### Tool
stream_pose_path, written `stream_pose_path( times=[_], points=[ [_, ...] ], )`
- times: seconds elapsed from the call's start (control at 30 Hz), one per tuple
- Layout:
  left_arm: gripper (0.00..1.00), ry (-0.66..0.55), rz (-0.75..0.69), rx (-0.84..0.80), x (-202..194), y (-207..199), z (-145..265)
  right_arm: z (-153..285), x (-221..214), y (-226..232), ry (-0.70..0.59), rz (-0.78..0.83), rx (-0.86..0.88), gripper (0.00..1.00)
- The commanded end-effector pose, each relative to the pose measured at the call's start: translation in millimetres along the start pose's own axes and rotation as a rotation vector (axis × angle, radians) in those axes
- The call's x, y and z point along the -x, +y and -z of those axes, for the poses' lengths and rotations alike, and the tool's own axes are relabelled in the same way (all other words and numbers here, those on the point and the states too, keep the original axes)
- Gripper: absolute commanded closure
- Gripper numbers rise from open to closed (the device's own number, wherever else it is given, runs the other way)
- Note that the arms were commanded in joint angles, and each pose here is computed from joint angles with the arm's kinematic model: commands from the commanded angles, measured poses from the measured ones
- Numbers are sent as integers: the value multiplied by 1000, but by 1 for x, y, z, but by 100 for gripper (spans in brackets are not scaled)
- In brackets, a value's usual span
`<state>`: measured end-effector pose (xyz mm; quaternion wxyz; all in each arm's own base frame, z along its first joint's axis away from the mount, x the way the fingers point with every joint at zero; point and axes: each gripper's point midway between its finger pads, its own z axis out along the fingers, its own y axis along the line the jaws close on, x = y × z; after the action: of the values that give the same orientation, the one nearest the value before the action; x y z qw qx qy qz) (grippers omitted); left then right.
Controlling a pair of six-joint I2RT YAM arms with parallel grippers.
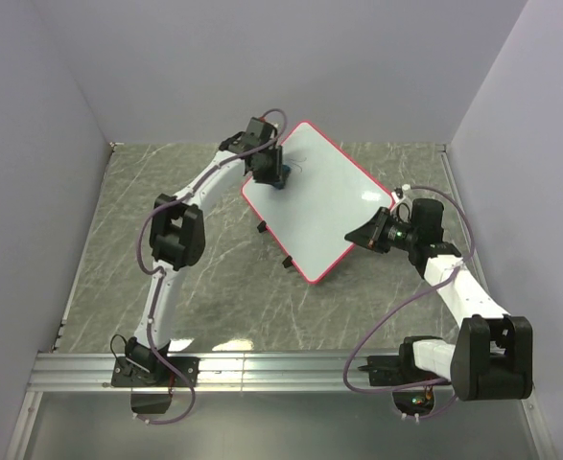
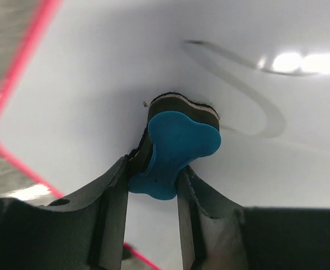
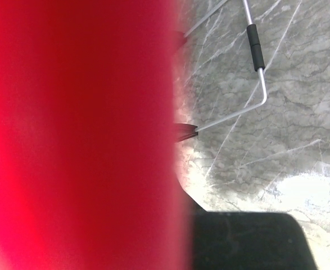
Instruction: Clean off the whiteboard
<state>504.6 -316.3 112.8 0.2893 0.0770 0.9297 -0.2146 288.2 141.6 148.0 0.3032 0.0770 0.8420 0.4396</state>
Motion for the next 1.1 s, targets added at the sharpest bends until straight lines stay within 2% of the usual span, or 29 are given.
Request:
stream_pose_path(
  times=[0.0,0.1,0.27,0.4,0.5,0.57,0.63,0.77,0.97,1.07],
  points=[
    [100,175,-26,143,-75,42,-45,0,-32,7,154,39,30,100],
    [100,189,-18,111,-86,35,-37,-3,-30,6,163,35,32,100],
    [100,139,-62,-53,-73,-19,-21,-7,-29,5,166,24,43,100],
    [100,11,-87,-248,-27,-84,2,-7,-33,4,185,23,42,100],
    [100,-112,-83,-324,13,-109,16,-7,-37,3,205,24,36,100],
    [100,-160,-79,-328,28,-112,12,-7,-41,2,217,20,31,100],
    [100,-220,-60,-285,48,-105,10,-7,-47,4,234,10,34,100],
    [100,-232,51,-142,58,-47,-24,-5,-63,8,268,-8,35,100],
    [100,-98,76,49,17,27,-70,-4,-73,11,293,-17,30,100],
    [100,-19,86,102,-9,53,-75,-5,-71,10,300,-12,22,100]
  ],
)
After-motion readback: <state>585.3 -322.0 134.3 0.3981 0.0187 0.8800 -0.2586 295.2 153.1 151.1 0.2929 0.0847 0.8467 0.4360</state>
